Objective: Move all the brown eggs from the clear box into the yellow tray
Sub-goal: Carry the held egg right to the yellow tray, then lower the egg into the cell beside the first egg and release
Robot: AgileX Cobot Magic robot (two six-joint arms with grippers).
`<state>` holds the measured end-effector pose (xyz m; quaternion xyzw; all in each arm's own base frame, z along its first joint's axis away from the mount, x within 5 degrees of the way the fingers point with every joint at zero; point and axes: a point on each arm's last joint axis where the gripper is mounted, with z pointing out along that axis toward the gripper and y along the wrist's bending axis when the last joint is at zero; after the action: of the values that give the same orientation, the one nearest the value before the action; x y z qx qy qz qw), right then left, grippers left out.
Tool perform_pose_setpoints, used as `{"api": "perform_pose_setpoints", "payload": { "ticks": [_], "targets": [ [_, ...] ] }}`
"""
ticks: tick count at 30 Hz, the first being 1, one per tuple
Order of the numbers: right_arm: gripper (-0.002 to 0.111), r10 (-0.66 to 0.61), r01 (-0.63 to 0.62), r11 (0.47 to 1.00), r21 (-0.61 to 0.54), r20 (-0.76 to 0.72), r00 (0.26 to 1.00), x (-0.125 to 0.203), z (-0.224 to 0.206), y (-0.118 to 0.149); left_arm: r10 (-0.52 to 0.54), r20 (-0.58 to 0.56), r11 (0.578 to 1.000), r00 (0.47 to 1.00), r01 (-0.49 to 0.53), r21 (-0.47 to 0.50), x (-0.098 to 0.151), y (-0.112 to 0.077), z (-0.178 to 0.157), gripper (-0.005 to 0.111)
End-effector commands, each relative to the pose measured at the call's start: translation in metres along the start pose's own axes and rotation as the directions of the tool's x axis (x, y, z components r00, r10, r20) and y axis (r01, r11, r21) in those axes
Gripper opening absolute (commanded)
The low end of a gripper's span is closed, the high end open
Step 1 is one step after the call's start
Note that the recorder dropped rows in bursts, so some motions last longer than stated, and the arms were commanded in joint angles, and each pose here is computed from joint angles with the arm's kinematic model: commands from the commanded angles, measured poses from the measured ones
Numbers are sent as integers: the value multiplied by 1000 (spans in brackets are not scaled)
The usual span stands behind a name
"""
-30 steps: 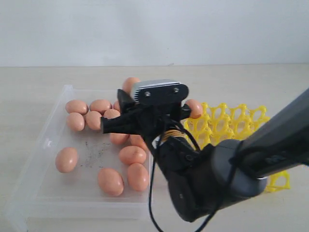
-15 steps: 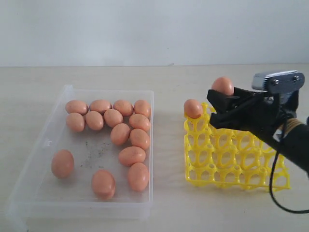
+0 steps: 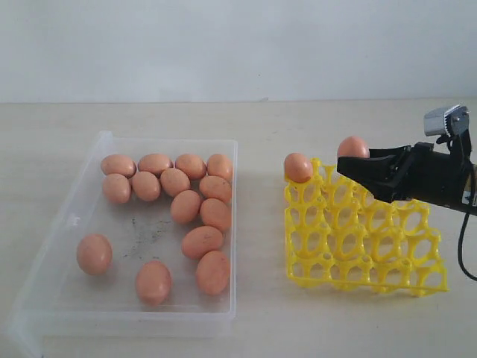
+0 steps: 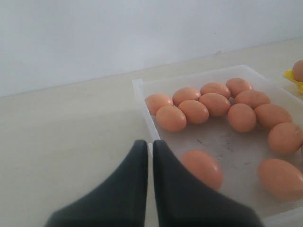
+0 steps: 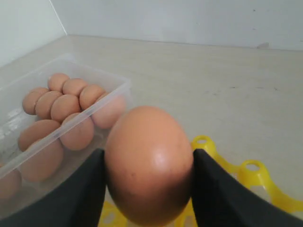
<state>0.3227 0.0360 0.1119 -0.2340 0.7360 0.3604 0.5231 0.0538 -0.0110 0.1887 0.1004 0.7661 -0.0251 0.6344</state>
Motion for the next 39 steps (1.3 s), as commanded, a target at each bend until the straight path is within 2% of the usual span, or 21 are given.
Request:
{"api": "perform_pose_setpoints", "payload": {
  "ticks": [1, 7, 17, 22, 29, 35, 39],
  "targets": [
    [0, 25, -25, 1000, -6, 0, 1000, 8, 8, -16, 3, 4, 1000, 1000, -3, 4, 1, 0, 0, 4],
    [0, 51, -51, 998, 34, 18, 999, 19, 17, -29, 3, 4, 1000, 1000, -3, 4, 1, 0, 0, 4],
    [0, -28, 28, 999, -22, 21, 999, 14, 41, -14, 3, 4, 1000, 1000, -3, 4, 1, 0, 0, 4],
    [0, -46, 47, 999, -8, 39, 998, 10, 45, -14, 3, 4, 1000, 1000, -3, 4, 1, 0, 0, 4],
    [0, -69, 69, 998, 6, -83, 994, 21, 45, -16, 3, 4, 1000, 1000, -3, 4, 1, 0, 0, 4],
    [0, -47, 73, 990, 123, -198, 979, 31, 43, -27, 3, 4, 1000, 1000, -3, 4, 1, 0, 0, 4],
    [0, -48, 76, 989, 128, -207, 977, 31, 43, -28, 3, 4, 1000, 1000, -3, 4, 1, 0, 0, 4]
  ]
}}
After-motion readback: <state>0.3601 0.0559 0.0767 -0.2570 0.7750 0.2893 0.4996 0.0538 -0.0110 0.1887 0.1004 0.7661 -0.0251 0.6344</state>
